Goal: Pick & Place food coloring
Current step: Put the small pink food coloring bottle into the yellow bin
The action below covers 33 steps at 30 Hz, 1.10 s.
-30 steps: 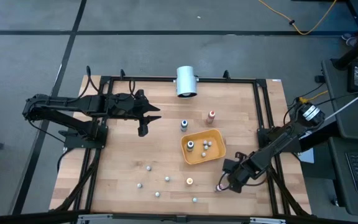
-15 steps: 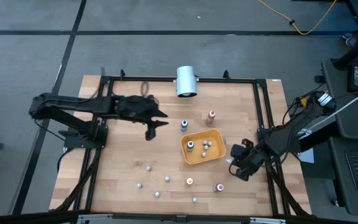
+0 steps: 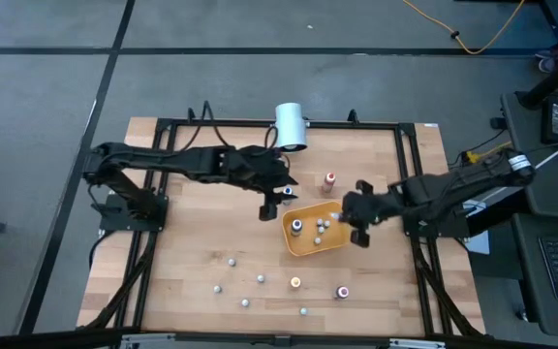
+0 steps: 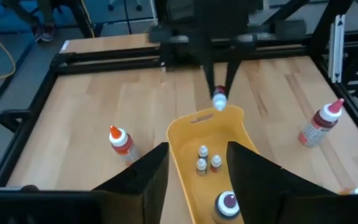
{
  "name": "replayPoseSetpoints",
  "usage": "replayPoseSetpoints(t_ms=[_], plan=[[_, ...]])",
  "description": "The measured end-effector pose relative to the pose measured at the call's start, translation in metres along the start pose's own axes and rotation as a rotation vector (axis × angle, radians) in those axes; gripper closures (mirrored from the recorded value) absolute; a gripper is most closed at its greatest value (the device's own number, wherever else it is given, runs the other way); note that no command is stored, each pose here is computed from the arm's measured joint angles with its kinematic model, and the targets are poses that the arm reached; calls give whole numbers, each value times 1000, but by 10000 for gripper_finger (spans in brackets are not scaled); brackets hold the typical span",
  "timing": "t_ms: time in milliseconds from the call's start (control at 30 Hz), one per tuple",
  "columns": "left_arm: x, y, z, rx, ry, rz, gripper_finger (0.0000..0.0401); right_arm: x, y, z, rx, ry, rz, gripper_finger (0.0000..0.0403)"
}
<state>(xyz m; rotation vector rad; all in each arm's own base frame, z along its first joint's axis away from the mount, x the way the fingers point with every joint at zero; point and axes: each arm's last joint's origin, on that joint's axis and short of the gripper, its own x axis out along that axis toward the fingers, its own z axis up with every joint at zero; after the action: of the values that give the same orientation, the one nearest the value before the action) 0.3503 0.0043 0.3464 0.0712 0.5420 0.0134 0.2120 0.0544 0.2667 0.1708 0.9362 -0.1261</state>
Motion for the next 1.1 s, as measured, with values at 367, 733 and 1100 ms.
replayPoseSetpoints(t_ms=[367,733,1100], plan=[[23,2,7,-7,-67,1,174,-11,-27,43,-55,-233,-30,339],[45,6,1,-40,-72,-10,190,-10,-36,51,-73,-280,-26,337],[45,23,3,-61,-104,14,197,-11,-35,55,-95,-317,-25,335]])
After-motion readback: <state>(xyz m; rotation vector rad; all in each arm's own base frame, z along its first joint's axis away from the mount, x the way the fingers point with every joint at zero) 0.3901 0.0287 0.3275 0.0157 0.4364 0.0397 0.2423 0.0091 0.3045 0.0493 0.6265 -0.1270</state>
